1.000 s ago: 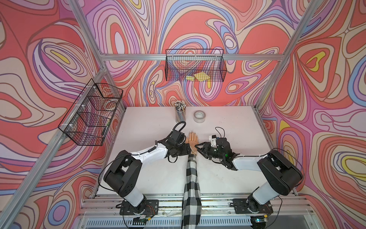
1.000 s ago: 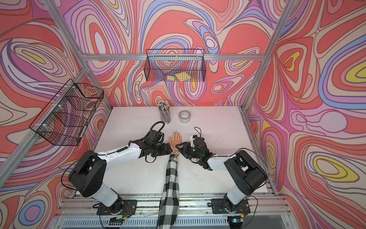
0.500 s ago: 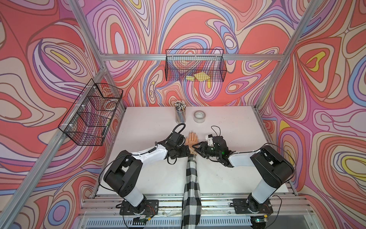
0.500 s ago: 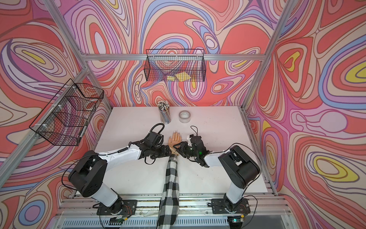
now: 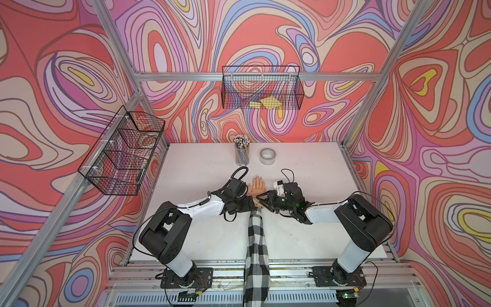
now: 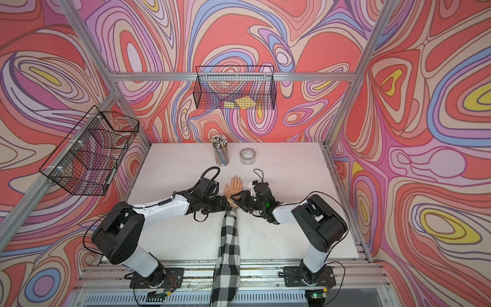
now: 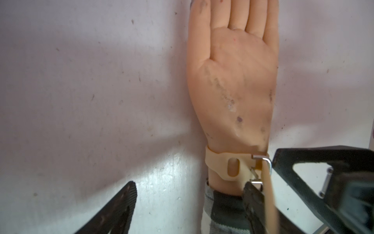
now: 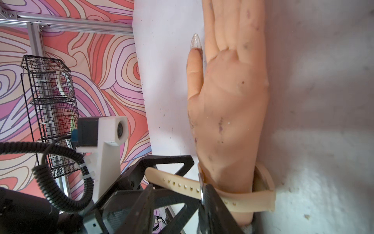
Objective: Take off the watch
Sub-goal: Untie the watch from the hand.
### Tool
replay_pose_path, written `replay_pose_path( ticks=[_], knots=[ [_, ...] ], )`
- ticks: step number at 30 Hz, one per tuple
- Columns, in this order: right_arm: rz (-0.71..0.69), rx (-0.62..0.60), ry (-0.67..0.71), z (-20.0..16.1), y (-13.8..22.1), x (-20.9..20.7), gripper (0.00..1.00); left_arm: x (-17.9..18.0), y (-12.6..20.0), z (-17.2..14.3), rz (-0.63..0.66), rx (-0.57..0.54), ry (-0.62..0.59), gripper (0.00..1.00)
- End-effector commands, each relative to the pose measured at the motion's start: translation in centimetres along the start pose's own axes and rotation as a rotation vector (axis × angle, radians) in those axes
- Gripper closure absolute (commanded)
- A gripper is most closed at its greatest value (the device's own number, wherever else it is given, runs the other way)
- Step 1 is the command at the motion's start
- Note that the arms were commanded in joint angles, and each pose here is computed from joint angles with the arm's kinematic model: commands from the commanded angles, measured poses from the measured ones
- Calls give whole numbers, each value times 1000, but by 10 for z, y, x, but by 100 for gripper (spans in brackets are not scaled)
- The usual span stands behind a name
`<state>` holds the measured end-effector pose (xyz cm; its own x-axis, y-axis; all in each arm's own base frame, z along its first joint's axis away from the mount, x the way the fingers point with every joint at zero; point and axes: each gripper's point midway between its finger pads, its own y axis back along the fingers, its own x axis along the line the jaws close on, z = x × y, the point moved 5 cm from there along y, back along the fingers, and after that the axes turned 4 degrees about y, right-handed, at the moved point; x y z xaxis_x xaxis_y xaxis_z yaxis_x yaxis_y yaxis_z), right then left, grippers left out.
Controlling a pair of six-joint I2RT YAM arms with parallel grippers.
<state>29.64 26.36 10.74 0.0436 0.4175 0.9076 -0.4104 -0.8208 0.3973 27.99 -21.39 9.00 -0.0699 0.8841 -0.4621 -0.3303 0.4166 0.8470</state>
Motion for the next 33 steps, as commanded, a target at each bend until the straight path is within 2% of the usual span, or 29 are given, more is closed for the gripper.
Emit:
replay_pose_path(
  ticks=[1, 6, 15, 26, 27, 33],
  knots=[
    [-30, -6, 5, -4, 5, -6, 57, 5, 5, 4, 6, -32, -1, 16],
    [-24, 2, -6, -6, 3, -8, 58, 7, 4, 2, 7, -27, 5, 16],
    [4, 33, 33, -6, -5, 11, 59, 9, 3, 1, 4, -30, 12, 16],
    [24, 76, 59, -15, -25, 25, 59, 9, 3, 1, 2, -31, 13, 16],
    [8, 84, 49, -16, -29, 17, 59, 10, 4, 0, 4, -32, 12, 16],
    [20, 45, 68, -11, -18, 31, 59, 15, 18, 13, 23, -78, -6, 16]
  ],
)
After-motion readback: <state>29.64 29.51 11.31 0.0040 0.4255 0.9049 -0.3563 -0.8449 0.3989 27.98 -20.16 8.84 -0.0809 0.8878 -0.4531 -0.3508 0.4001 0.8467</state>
